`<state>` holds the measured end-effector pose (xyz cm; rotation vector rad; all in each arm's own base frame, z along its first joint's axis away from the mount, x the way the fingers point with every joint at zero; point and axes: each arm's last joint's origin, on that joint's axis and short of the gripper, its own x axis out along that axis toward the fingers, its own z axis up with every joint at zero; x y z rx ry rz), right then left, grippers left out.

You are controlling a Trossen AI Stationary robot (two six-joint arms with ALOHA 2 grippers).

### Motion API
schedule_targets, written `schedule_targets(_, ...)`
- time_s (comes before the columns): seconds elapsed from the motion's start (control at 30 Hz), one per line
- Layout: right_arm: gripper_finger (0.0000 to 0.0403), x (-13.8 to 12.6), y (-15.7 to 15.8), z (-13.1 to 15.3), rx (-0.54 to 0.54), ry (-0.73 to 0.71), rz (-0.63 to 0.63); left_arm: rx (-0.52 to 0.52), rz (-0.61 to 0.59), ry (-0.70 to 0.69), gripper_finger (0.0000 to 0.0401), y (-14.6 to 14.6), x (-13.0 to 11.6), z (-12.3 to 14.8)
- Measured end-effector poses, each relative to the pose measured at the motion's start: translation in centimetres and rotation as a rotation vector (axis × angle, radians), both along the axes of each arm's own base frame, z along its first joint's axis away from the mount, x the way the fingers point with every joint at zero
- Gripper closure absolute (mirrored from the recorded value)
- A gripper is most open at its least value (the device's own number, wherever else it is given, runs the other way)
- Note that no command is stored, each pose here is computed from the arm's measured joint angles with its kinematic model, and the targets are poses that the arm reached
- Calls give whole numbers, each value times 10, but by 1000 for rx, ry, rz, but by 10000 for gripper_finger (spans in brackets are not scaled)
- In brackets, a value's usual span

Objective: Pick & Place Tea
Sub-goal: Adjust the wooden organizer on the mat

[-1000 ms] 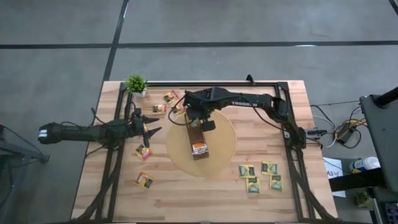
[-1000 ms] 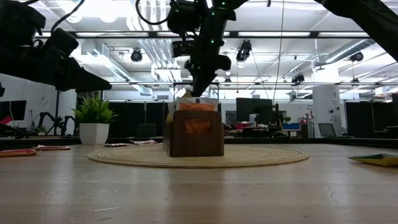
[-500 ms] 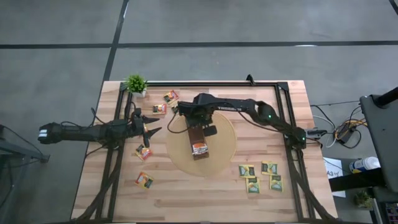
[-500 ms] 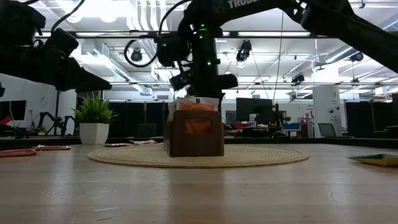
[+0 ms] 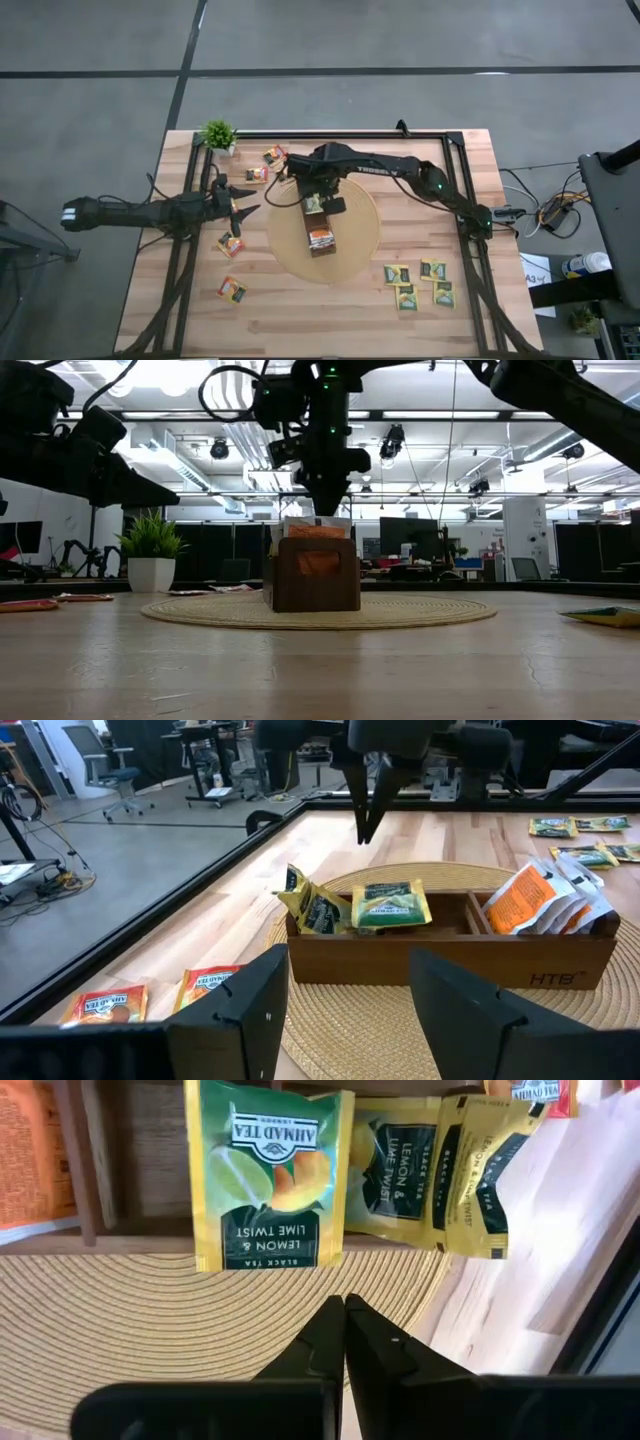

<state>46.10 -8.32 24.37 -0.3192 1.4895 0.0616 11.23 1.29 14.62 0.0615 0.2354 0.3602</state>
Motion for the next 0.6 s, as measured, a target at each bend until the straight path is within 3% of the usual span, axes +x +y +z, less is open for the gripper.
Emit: schedule_targets(0.6, 394, 0, 1, 1, 10, -7, -11, 0, 1, 0, 199, 0, 0, 0)
